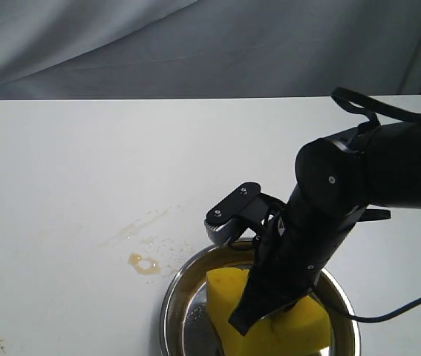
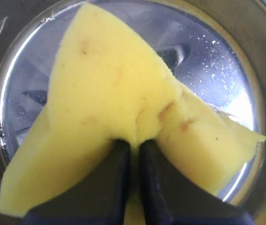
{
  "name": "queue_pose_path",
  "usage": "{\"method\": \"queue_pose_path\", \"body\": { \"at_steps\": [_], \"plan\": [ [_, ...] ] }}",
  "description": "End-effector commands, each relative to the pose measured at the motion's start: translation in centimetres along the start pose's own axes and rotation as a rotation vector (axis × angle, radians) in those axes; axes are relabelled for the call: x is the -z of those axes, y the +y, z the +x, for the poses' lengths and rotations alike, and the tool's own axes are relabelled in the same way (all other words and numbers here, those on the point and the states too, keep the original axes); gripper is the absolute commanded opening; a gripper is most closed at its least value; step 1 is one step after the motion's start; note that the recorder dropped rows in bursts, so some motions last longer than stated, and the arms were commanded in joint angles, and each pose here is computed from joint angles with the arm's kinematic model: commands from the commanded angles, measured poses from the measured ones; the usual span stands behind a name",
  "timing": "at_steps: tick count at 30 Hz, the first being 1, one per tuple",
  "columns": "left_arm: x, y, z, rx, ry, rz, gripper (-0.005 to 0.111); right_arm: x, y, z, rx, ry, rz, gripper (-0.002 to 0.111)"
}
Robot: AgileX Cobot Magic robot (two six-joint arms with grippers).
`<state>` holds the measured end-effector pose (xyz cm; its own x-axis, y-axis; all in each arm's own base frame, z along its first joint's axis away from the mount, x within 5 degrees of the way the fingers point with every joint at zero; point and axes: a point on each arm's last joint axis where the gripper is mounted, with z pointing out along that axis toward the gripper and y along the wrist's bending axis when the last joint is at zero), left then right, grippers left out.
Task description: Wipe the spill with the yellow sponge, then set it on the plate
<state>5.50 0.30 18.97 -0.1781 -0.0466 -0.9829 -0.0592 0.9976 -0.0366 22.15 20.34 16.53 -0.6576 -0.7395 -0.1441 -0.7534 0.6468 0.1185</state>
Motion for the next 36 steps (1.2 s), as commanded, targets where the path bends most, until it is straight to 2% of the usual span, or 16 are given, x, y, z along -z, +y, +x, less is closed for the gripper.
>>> {"method": "queue_pose_path", "body": {
  "at_steps": [1,5,14,20,21,23,25,29,33,36],
  "plan": [
    [0.0,0.0,0.1,0.01,-0.003,-0.001,0.0,0.2,0.0,0.0,-0.038,-0.016,-0.006,0.023],
    [0.0,0.0,0.1,0.01,-0.003,-0.001,0.0,0.2,0.1,-0.1,-0.045,-0.019,-0.009,0.034],
    [0.0,0.0,0.1,0.01,-0.003,-0.001,0.0,2.7,0.3,-1.4,-0.03,-0.043,-0.018,0.042],
    [0.0,0.0,0.1,0.01,-0.003,-0.001,0.0,6.0,-0.5,-2.8,-0.034,-0.197,0.1,0.044],
    [0.0,0.0,0.1,0.01,-0.003,-0.001,0.0,6.6,-0.9,-3.0,-0.065,-0.214,0.145,0.043],
    [0.0,0.0,0.1,0.01,-0.003,-0.001,0.0,7.3,-2.4,-3.4,-0.222,-0.251,0.216,0.039],
    [0.0,0.0,0.1,0.01,-0.003,-0.001,0.0,8.1,-4.9,-3.3,-0.331,-0.287,0.305,0.033],
    [0.0,0.0,0.1,0.01,-0.003,-0.001,0.0,9.1,-10.1,-1.3,-0.419,-0.248,0.446,0.016],
    [0.0,0.0,0.1,0.01,-0.003,-0.001,0.0,9.9,-14.3,1.4,-0.549,-0.197,0.486,0.0],
    [0.0,0.0,0.1,0.01,-0.003,-0.001,0.0,10.5,-16.7,3.5,-0.635,-0.16,0.507,0.0]
  ]
}}
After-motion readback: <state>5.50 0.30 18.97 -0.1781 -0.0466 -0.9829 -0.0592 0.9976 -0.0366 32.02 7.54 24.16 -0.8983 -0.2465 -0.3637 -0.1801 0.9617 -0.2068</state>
